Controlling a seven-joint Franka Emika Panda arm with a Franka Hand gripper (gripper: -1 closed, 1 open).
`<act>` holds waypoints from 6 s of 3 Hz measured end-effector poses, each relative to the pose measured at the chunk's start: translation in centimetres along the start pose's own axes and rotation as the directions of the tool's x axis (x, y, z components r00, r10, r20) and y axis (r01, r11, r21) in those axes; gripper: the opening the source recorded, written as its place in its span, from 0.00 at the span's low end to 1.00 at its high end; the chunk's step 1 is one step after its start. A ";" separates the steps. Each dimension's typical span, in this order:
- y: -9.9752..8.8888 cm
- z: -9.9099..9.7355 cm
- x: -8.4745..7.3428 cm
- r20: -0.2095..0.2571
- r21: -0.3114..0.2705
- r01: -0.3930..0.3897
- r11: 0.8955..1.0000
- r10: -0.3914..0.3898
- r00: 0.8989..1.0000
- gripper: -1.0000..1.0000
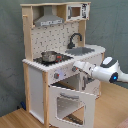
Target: Play with the kitchen
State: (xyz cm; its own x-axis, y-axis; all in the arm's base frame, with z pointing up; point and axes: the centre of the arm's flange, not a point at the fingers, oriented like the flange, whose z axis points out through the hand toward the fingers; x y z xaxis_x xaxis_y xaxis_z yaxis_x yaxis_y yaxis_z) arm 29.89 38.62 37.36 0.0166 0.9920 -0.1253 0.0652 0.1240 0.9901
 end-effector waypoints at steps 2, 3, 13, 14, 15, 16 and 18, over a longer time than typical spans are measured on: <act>-1.0 2.0 -2.2 -0.034 0.040 -0.064 0.997 0.065 0.997 1.00; -1.6 2.2 -2.4 -0.065 0.045 -0.083 0.996 0.086 0.994 1.00; -2.7 4.9 -3.0 -0.072 0.012 0.412 0.911 -0.410 0.909 0.00; -2.7 4.9 -3.0 -0.074 0.004 0.509 0.861 -0.507 0.859 0.00; -2.7 4.9 -3.0 -0.074 -0.004 0.597 0.802 -0.595 0.800 0.00; -2.7 4.8 -2.9 -0.072 -0.011 0.677 0.736 -0.676 0.733 0.00; -2.7 4.9 -2.9 -0.072 -0.009 0.739 0.674 -0.737 0.672 1.00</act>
State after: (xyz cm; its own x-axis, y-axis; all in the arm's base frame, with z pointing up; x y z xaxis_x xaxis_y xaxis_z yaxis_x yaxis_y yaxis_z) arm 34.58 35.24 34.75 -0.1085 0.5766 -0.8098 0.0470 0.8167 0.5752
